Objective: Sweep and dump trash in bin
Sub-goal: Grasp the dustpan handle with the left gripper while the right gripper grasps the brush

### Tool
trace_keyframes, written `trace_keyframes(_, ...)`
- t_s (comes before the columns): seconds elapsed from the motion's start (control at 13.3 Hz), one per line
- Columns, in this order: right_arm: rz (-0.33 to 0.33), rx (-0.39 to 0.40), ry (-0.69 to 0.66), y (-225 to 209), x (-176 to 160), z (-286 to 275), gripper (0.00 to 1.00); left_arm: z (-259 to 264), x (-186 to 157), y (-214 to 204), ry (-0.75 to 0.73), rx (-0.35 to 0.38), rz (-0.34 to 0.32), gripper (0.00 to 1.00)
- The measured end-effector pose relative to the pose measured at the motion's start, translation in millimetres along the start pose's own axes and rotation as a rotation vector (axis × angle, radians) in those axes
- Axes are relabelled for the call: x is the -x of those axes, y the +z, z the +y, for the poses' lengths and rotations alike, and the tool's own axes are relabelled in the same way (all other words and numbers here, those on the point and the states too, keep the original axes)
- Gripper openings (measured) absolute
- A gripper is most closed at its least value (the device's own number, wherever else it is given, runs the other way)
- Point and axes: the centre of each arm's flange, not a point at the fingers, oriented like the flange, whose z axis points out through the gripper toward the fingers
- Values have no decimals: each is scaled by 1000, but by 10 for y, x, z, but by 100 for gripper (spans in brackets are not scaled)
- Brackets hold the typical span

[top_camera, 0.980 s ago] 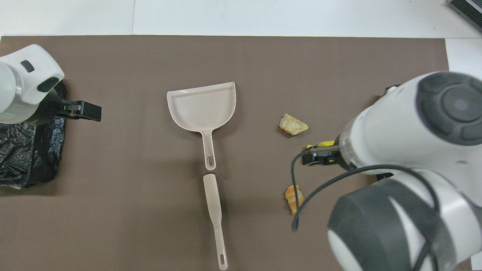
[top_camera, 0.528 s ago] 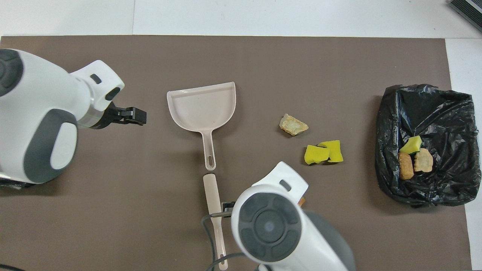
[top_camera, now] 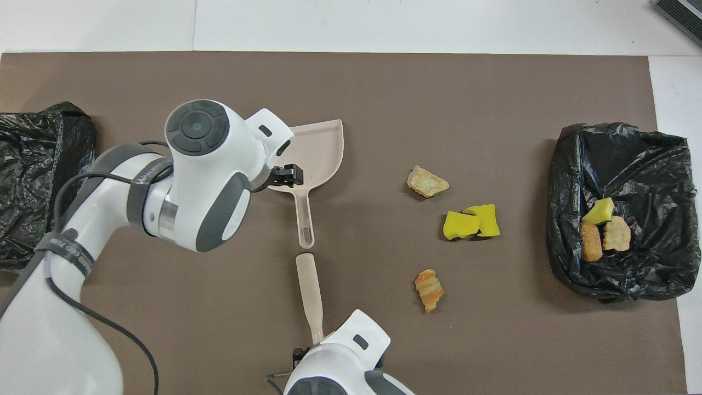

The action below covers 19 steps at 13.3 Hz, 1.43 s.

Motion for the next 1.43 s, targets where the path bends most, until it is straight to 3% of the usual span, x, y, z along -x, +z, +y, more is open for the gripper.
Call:
trace_keyframes(0.23,12,-18,-26,377,383,-270,100,418,232,225,-26,-6,-35,100)
trace_keyframes(0.6,-8,1,-41,642,459,-331,96,467,418,395,-51,-10,-54,100)
trace_keyframes(0.68,-5,-3,-47,642,457,-334,93,444,439,411,-53,-13,-57,92)
trace_keyframes(0.75,1,-12,-58,647,453,-337,92,430,455,420,-56,-14,-59,92)
trace_keyframes(0.83,8,-23,-68,654,443,-338,92,421,467,420,-58,-14,-60,81)
trace_keyframes(0.98,27,-54,-74,703,382,-344,85,411,486,406,-62,-14,-60,77)
trace_keyframes(1.13,35,-70,-64,777,284,-327,79,405,495,407,-64,-15,-61,48)
trace_keyframes(1.21,33,-69,-64,797,261,-317,68,402,495,410,-66,-15,-61,37)
trace_keyframes(1.28,33,-68,-62,802,252,-311,57,401,494,409,-65,-15,-61,32)
trace_keyframes(1.43,33,-68,-62,802,249,-310,33,381,481,405,-66,-15,-59,32)
